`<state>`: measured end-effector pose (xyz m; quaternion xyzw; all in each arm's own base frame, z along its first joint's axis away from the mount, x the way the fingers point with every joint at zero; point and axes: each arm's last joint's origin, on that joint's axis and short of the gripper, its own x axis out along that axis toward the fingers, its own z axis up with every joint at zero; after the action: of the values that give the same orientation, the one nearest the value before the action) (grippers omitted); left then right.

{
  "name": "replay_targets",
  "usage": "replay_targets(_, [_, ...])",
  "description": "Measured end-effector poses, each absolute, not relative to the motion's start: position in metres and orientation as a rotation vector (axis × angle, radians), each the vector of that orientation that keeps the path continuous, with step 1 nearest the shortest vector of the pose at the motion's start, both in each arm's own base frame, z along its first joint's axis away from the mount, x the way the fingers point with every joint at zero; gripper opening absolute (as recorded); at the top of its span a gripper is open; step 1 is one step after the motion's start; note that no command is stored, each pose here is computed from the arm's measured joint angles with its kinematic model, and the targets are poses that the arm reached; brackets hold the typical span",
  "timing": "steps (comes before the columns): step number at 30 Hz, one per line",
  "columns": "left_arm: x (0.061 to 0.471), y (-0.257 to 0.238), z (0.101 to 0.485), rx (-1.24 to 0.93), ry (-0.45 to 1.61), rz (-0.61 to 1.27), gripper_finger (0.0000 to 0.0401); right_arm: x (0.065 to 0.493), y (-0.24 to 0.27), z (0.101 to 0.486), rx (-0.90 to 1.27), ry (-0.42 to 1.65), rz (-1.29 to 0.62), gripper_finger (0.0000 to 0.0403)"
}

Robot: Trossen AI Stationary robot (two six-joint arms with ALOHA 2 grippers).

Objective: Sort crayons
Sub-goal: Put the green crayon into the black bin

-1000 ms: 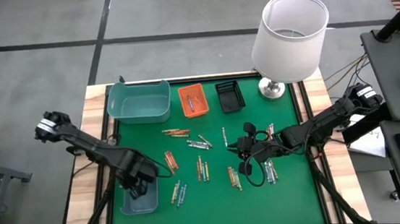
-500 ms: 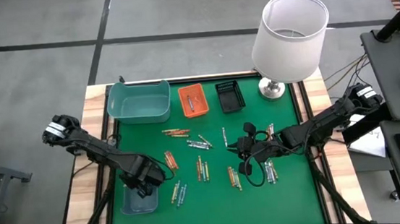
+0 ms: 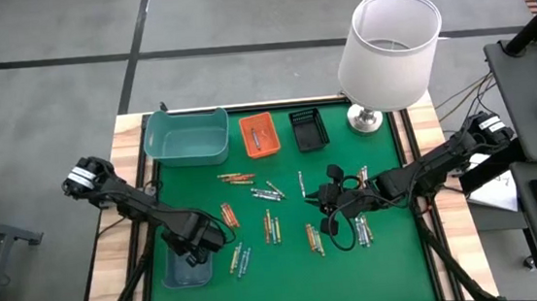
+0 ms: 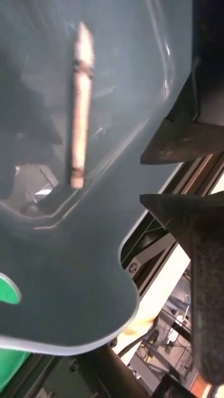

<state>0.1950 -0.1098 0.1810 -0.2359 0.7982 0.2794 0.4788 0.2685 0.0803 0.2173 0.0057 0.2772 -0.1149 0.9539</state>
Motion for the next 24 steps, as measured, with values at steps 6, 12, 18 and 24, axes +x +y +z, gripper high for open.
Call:
replay_targets(6, [0.194,-0.109,0.186,-0.564,1.94,0.628,0.0084,0.268,0.08,0.217,0.014,0.563,-0.234,0.0043])
replay_targets(12, [0.199,-0.11,0.205,-0.523,1.839,0.545,0.0084,0.269,0.079,0.217,0.093,0.553,-0.262,0.0043])
replay_targets(18, [0.209,-0.109,0.234,-0.42,1.653,0.461,0.0084,0.272,0.071,0.218,0.267,0.553,-0.286,0.0043])
replay_targets(24, [0.218,-0.105,0.265,-0.224,1.426,0.407,0.0084,0.278,0.059,0.22,0.533,0.642,-0.152,0.0043])
